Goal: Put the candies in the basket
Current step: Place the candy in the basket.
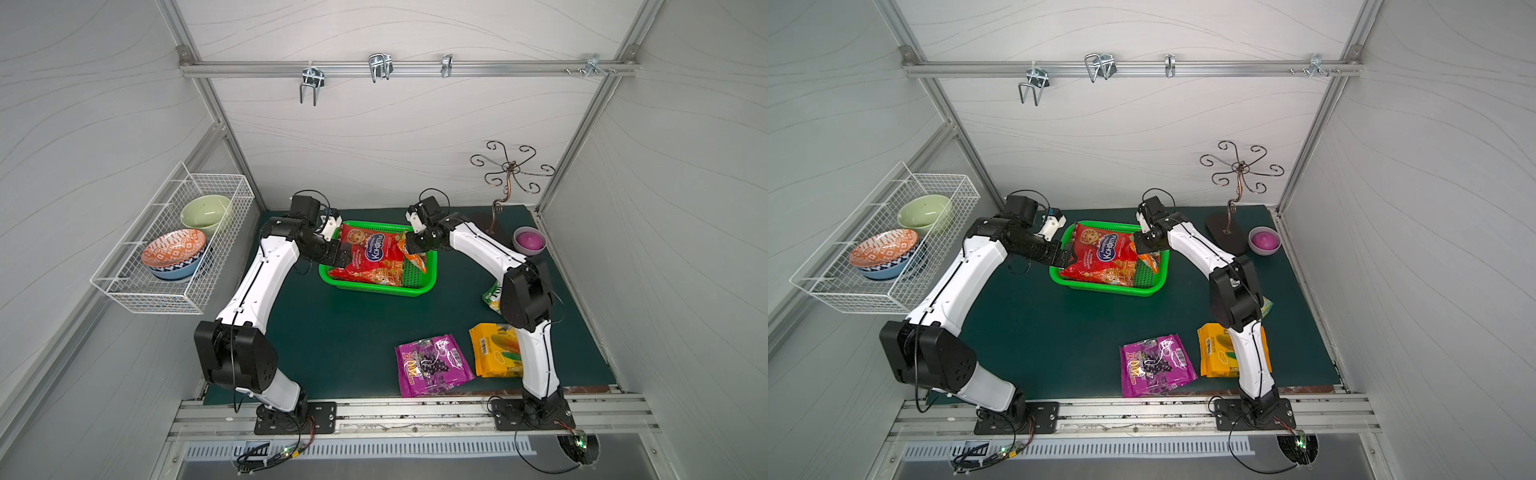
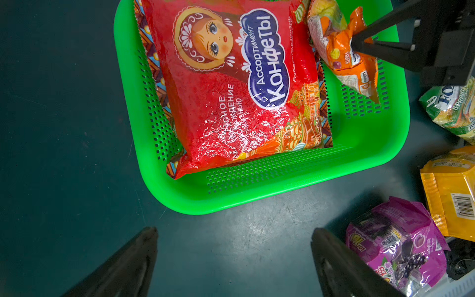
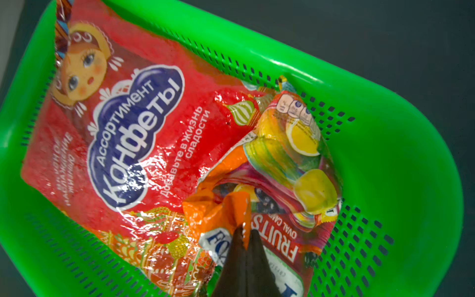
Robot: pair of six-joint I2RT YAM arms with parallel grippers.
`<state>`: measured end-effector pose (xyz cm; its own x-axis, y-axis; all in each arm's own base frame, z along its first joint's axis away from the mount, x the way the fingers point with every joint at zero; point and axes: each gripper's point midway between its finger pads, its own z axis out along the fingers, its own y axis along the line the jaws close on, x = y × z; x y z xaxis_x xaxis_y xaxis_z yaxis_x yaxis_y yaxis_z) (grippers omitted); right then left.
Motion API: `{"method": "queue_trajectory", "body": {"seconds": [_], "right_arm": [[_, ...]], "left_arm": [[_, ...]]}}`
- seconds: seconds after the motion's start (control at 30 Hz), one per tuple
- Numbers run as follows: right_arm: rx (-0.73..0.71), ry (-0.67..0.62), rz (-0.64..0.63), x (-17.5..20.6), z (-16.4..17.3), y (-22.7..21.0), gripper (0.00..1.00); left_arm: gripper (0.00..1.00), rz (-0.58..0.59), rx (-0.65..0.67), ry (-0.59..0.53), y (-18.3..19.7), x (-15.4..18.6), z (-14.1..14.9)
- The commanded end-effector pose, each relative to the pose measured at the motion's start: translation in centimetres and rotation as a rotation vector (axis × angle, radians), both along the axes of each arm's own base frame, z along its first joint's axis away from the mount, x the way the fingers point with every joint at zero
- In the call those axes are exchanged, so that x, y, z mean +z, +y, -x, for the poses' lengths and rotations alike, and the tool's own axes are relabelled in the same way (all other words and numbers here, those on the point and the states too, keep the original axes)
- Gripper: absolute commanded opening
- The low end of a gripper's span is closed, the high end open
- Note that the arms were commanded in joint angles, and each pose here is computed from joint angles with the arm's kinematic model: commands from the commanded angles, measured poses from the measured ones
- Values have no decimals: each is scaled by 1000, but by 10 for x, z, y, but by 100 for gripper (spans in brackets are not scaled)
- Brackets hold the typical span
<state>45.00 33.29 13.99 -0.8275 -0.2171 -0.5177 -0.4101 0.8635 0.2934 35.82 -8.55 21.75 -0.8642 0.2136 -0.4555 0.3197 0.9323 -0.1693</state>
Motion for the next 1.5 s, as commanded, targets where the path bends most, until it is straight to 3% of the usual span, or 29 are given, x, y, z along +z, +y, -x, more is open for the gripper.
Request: {"method": "queue_trajectory", "body": {"seconds": [0.0, 0.1, 0.3, 0.43, 0.63, 0.8, 1.07, 1.47], "right_arm": [[-165, 122, -191, 6, -19, -9, 0], [-300, 173, -283, 22, -26, -27, 0], [-626, -12, -223, 97, -19, -71, 0], [-717, -144, -173, 131, -10, -78, 0], [-792, -169, -111, 138, -2, -98, 0], [-757, -142, -107, 117, -9, -87, 0], [-734, -100, 17, 62, -27, -72, 0], [-640, 19, -85, 20, -38, -33, 0]], "left_arm": [[97, 14, -4, -14, -2, 5, -2], [97, 13, -4, -15, -2, 6, -2], [97, 33, -6, 1, -6, 3, -3], [97, 52, -15, 22, -9, 6, -2], [97, 33, -8, 14, -6, 6, -1], [97, 48, -13, 19, -8, 6, 0], [96, 37, -16, 18, -7, 5, 3], [97, 36, -16, 28, -6, 2, 3]]}}
